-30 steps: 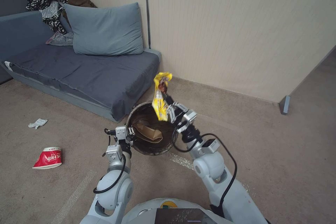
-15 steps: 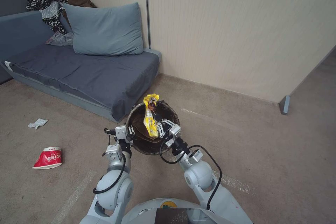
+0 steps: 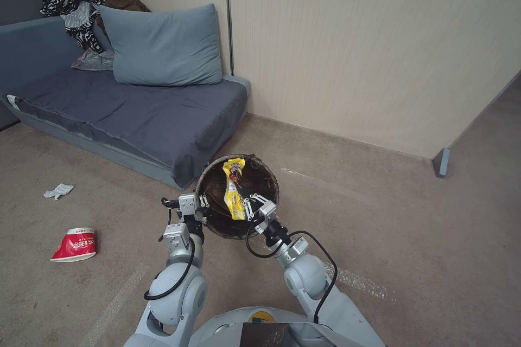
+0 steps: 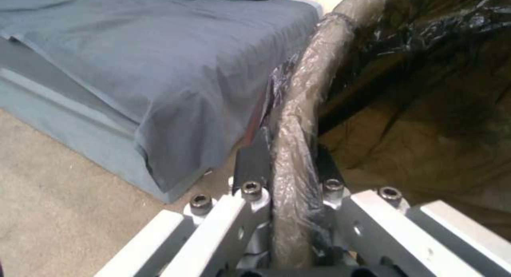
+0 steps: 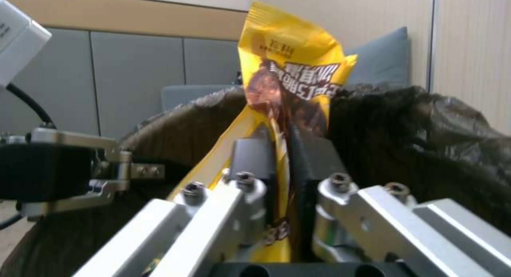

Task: Pick up the trash bin, then pick up the garbage from the floor and place it into the trash bin.

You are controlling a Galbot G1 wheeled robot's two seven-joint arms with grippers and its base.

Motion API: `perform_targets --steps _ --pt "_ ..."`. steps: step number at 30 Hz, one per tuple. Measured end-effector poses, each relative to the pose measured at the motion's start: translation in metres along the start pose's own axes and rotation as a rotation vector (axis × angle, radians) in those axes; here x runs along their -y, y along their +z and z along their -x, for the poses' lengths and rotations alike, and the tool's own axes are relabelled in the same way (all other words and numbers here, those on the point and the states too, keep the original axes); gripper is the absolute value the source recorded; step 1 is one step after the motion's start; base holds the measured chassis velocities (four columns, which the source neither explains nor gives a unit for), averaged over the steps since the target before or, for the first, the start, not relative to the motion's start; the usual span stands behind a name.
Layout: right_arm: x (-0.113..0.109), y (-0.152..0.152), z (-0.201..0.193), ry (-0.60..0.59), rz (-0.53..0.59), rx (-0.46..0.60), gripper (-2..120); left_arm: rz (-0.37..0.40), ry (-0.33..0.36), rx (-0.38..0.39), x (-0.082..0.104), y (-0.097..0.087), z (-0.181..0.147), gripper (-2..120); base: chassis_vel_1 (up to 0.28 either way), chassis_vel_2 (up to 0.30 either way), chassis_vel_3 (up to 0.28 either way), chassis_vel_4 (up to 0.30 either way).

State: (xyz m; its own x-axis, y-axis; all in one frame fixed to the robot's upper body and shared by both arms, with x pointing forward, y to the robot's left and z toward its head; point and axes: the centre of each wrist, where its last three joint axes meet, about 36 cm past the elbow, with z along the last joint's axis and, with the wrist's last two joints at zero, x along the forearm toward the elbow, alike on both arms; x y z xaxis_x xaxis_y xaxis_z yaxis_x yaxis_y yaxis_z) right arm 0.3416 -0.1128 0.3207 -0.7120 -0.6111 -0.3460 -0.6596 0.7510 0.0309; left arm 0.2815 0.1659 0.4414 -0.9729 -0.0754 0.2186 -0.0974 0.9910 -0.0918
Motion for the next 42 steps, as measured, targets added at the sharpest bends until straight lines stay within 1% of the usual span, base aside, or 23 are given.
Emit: perform_targets --steps 1,2,3,6,7,10,11,14,16,18,19,23,26,27,30,31,32,34,35,37,38,41,42 --pt "0.0 0.0 0.0 0.0 0.0 -0.001 9 0.0 0.0 0.0 0.0 0.0 0.0 3 0.0 0.0 0.0 0.0" --pt "0.0 0.002 -0.002 0.0 -0.002 -0.011 19 -0.001 0.0 0.0 0.0 0.0 0.0 3 0.0 0.0 0.0 0.0" --pt "0.0 0.002 -0.002 0.0 -0.002 -0.011 19 -0.001 0.0 0.0 0.0 0.0 0.0 3 0.0 0.0 0.0 0.0" --pt "-0.001 0.004 -0.003 0.001 -0.004 -0.018 34 -0.002 0.0 0.001 0.0 0.0 0.0 3 0.0 0.0 0.0 0.0" --pt "-0.001 0.004 -0.003 0.001 -0.004 -0.018 34 -0.002 0.0 0.001 0.0 0.0 0.0 3 0.0 0.0 0.0 0.0" --pt "-0.001 0.004 -0.005 0.005 -0.004 -0.023 48 -0.002 0.0 -0.002 0.0 0.001 0.0 3 0.0 0.0 0.0 0.0" --pt "-0.001 0.004 -0.005 0.005 -0.004 -0.023 48 -0.002 0.0 -0.002 0.0 0.001 0.0 3 0.0 0.0 0.0 0.0" --pt "-0.001 0.006 -0.006 0.007 -0.002 -0.03 65 -0.003 0.0 -0.002 0.0 0.001 0.001 3 0.0 0.0 0.0 0.0" --pt "-0.002 0.006 -0.006 0.006 -0.002 -0.029 67 -0.003 0.0 -0.002 0.0 0.001 0.001 3 0.0 0.0 0.0 0.0" --pt "-0.002 0.006 -0.004 0.005 -0.002 -0.026 79 -0.004 -0.002 -0.001 0.0 0.0 0.001 3 0.0 0.0 0.0 0.0" --pt "-0.002 0.006 -0.004 0.005 -0.002 -0.026 79 -0.004 -0.002 -0.001 0.0 0.0 0.001 3 0.0 0.0 0.0 0.0" --pt "-0.002 -0.001 -0.002 0.003 -0.007 -0.01 96 -0.007 0.0 0.001 -0.001 -0.001 0.001 3 0.0 0.0 0.0 0.0" --pt "-0.001 -0.01 0.0 0.009 -0.009 0.006 100 -0.011 0.003 0.003 -0.001 -0.001 0.001 3 0.0 0.0 0.0 0.0" --pt "-0.001 -0.01 0.0 0.009 -0.009 0.006 100 -0.011 0.003 0.003 -0.001 -0.001 0.001 3 0.0 0.0 0.0 0.0" --pt "0.001 -0.022 0.001 0.022 -0.018 0.034 100 -0.012 0.007 0.004 -0.001 -0.001 0.001 3 0.0 0.0 0.0 0.0" --pt "0.002 -0.032 0.002 0.031 -0.026 0.055 100 -0.012 0.009 0.004 -0.001 -0.001 0.001 3 0.0 0.0 0.0 0.0" --pt "0.002 -0.032 0.002 0.031 -0.026 0.055 100 -0.012 0.009 0.004 -0.001 -0.001 0.001 3 0.0 0.0 0.0 0.0" --pt "0.002 -0.062 0.002 0.068 -0.056 0.119 100 -0.011 0.012 0.005 -0.001 -0.001 0.001 3 0.0 0.0 0.0 0.0" --pt "0.002 -0.062 0.002 0.068 -0.056 0.119 100 -0.011 0.012 0.005 -0.001 -0.001 0.001 3 0.0 0.0 0.0 0.0" --pt "0.003 -0.091 0.001 0.132 -0.101 0.169 100 -0.004 0.011 0.01 -0.003 0.001 0.002 3 0.0 0.0 0.0 0.0" --pt "0.003 -0.091 0.001 0.132 -0.101 0.169 100 -0.004 0.011 0.01 -0.003 0.001 0.002 3 0.0 0.0 0.0 0.0" --pt "0.005 -0.12 -0.008 0.264 -0.159 0.207 100 0.008 0.007 0.017 -0.005 0.003 0.003 3 0.0 0.0 0.0 0.0" --pt "0.005 -0.12 -0.008 0.264 -0.159 0.207 100 0.008 0.007 0.017 -0.005 0.003 0.003 3 0.0 0.0 0.0 0.0"
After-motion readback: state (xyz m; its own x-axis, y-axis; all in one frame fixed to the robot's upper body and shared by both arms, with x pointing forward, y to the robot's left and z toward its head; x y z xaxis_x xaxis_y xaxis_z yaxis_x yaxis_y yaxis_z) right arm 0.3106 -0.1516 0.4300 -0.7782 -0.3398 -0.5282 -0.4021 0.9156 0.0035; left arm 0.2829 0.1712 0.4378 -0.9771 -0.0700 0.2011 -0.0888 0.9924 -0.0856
